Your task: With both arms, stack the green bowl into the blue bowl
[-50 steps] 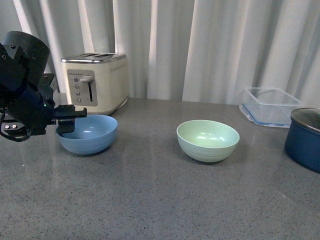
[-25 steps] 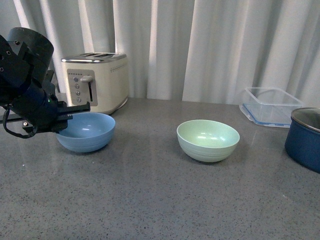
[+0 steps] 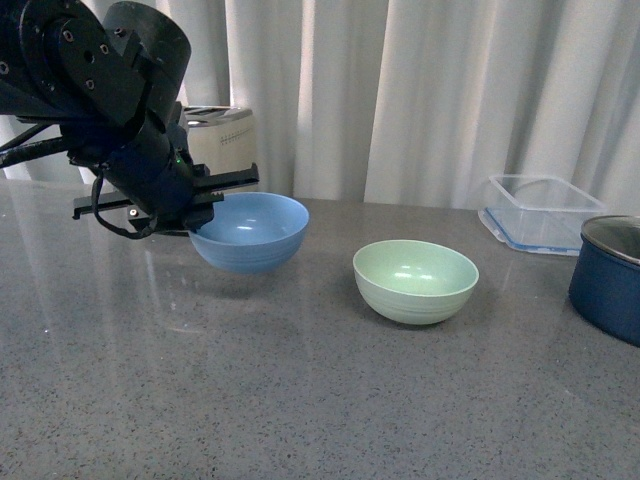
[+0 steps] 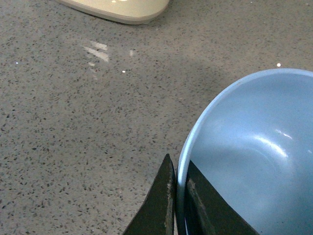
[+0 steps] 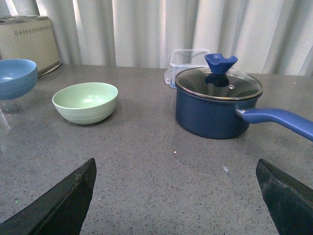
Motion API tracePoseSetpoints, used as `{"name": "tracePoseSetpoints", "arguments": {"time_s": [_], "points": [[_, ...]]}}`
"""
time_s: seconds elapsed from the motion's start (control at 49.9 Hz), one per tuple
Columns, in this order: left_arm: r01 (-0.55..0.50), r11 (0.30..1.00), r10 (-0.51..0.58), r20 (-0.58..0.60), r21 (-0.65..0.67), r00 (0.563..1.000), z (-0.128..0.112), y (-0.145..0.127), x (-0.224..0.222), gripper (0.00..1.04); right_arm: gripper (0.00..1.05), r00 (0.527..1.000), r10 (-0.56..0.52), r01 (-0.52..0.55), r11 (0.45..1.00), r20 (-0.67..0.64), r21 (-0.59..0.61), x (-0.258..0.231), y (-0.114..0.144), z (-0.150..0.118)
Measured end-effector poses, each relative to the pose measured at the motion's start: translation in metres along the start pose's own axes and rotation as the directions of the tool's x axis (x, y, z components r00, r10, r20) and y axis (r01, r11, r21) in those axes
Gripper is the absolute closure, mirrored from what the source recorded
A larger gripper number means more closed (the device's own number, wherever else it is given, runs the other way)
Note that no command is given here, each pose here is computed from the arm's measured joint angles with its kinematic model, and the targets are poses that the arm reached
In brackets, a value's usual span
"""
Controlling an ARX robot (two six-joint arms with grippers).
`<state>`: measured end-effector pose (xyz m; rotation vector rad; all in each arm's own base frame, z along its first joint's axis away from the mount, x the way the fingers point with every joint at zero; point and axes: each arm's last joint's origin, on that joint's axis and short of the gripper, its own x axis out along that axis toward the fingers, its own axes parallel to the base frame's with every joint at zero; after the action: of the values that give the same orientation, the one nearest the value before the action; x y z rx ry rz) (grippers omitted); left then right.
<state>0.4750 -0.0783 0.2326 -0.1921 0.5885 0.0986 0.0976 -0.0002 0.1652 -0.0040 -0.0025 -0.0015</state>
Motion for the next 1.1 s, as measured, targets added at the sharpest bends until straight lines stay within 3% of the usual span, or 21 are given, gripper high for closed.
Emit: {"name": "tracePoseSetpoints", "arguments": {"time_s": [0.18, 0.541, 1.101], "points": [[0.023, 1.0, -0.023, -0.011, -0.004, 1.0, 0.0, -0.012, 0.002, 1.01, 0.1, 1.0, 0.0, 0.0, 1.0, 0.0, 0.0, 0.0, 0.0, 0.0], [0.048, 0.999, -0.046, -0.07, 0.022, 0.996, -0.022, -0.038, 0.019, 1.01, 0.1, 1.0, 0.0, 0.0, 1.0, 0.0, 0.0, 0.0, 0.0, 0.0], [0.038, 0.999, -0.035, -0.086, 0.03, 0.996, -0.03, -0.04, 0.029, 1.01, 0.1, 1.0, 0.0, 0.0, 1.0, 0.0, 0.0, 0.0, 0.0, 0.0]]}}
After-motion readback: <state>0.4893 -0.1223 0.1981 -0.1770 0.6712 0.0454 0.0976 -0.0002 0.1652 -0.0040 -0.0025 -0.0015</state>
